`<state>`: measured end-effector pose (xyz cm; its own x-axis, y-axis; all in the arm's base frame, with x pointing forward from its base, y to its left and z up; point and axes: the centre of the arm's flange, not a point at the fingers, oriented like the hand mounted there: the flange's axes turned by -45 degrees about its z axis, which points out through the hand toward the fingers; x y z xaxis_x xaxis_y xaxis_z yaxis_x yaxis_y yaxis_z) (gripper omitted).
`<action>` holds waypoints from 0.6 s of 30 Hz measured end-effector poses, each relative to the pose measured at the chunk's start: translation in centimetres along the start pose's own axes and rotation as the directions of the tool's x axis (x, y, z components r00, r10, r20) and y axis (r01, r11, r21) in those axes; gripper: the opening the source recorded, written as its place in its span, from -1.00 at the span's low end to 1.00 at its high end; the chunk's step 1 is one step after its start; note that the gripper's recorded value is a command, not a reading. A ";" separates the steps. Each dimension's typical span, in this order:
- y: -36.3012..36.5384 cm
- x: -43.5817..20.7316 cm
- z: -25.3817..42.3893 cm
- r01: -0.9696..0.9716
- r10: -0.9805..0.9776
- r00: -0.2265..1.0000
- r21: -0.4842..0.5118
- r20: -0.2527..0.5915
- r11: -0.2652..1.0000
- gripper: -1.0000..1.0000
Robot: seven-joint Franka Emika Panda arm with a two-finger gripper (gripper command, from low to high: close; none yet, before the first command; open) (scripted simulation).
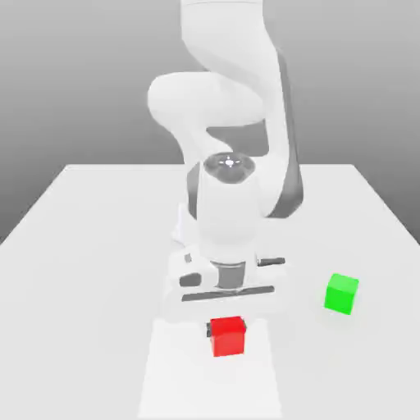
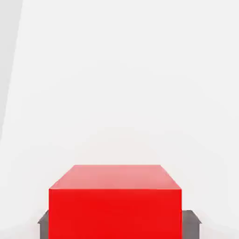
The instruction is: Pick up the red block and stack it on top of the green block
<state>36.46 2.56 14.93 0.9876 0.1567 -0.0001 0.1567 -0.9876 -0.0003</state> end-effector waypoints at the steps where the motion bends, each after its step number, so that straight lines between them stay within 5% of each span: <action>1: 0.0 0.0 0.5 0.000 0.000 1.000 0.000 0.000 1.000 -1.00; 9: -0.1 0.0 -5.4 -0.004 0.004 1.000 0.000 0.000 1.000 -1.00; 18: -13.7 -2.2 -8.1 0.049 -0.049 0.999 0.005 0.000 0.999 -1.00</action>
<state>32.10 15.76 23.02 0.9787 0.2053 -0.0003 0.2053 -0.9787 -0.0055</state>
